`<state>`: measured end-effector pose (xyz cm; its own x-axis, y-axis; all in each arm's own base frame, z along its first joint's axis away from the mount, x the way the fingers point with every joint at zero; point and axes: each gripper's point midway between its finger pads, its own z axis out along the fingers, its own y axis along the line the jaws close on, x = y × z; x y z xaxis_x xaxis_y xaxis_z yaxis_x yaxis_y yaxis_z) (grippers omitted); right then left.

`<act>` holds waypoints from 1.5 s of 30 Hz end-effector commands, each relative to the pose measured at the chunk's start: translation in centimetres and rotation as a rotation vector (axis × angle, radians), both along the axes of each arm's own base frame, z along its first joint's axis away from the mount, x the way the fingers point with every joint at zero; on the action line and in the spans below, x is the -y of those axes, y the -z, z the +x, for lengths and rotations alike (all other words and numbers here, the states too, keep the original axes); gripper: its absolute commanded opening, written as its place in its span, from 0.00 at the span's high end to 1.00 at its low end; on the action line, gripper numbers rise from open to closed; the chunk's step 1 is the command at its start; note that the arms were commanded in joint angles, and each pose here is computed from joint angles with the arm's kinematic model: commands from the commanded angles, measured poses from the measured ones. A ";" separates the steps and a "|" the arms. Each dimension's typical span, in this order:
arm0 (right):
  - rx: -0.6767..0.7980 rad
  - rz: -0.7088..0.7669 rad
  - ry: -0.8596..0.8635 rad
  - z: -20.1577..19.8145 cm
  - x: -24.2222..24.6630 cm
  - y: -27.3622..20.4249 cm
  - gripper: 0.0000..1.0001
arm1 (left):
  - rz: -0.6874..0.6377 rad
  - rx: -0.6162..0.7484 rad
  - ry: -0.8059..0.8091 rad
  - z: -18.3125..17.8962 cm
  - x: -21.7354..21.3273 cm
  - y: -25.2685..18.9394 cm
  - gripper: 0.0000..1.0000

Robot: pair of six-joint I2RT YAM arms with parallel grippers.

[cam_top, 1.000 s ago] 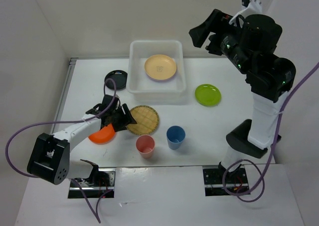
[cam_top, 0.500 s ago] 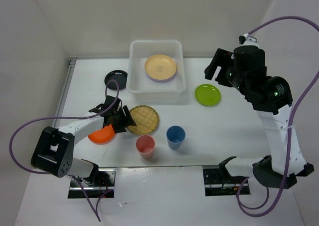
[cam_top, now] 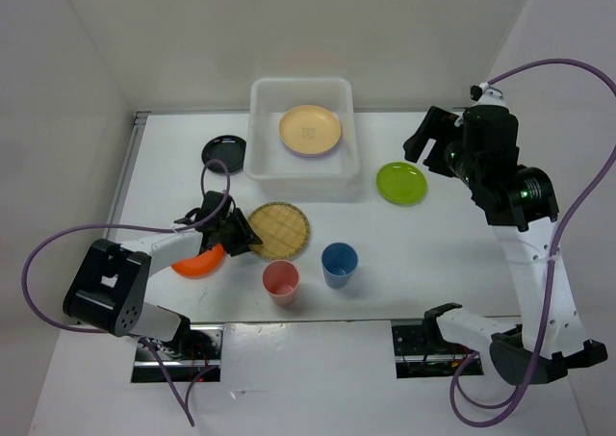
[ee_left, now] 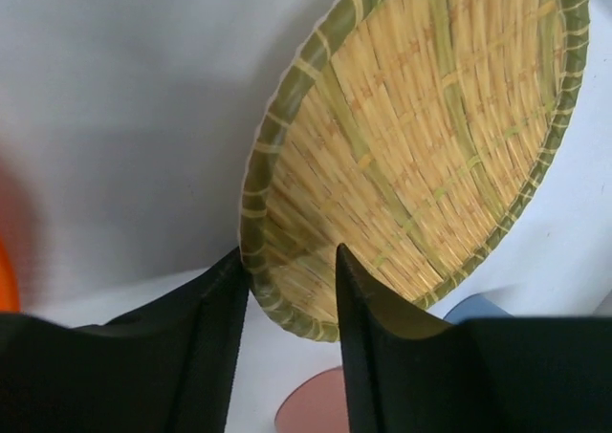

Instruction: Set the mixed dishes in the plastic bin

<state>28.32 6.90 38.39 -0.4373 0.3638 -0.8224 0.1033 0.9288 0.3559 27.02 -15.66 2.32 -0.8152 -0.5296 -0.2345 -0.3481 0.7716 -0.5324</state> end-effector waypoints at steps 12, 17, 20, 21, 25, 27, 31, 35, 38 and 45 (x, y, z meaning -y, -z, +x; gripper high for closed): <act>0.079 0.001 -0.003 0.7 0.4 -0.5 0.15 | -0.001 -0.018 -0.081 -0.7 -0.9 2.6 0.91; 0.079 0.001 -0.003 0.7 0.4 -0.5 0.15 | 0.012 -0.015 -0.078 -1.1 -1.2 1.6 1.00; 0.087 0.007 -0.011 0.8 0.2 -0.7 0.15 | 0.005 0.046 -0.077 -0.6 -1.2 -1.2 1.00; 0.087 0.007 -0.011 0.8 0.2 -0.7 0.15 | -0.001 0.062 -0.078 -0.5 -1.2 -1.9 1.00; 0.086 0.010 -0.020 0.7 0.1 -0.7 0.15 | 0.016 0.141 -0.100 0.1 -1.9 -5.9 1.00; 0.086 0.010 -0.020 0.7 0.1 -0.7 0.15 | 0.014 0.187 -0.101 0.3 -2.0 -8.2 1.00; 0.085 0.015 -0.030 0.7 -0.1 -0.7 0.15 | 0.009 0.233 -0.089 0.1 -2.1 -10.7 1.00; 0.093 0.022 -0.041 0.7 -0.4 -0.9 0.15 | 0.010 0.275 -0.092 -0.5 -2.6 -12.3 1.00; 0.092 0.025 -0.049 0.7 -0.5 -0.9 0.15 | 0.018 0.298 -0.107 -0.8 -3.1 -13.5 1.00; 0.091 0.029 -0.058 1.0 -0.8 -0.9 0.15 | 0.014 0.374 -0.136 -2.0 -4.4 -17.4 1.00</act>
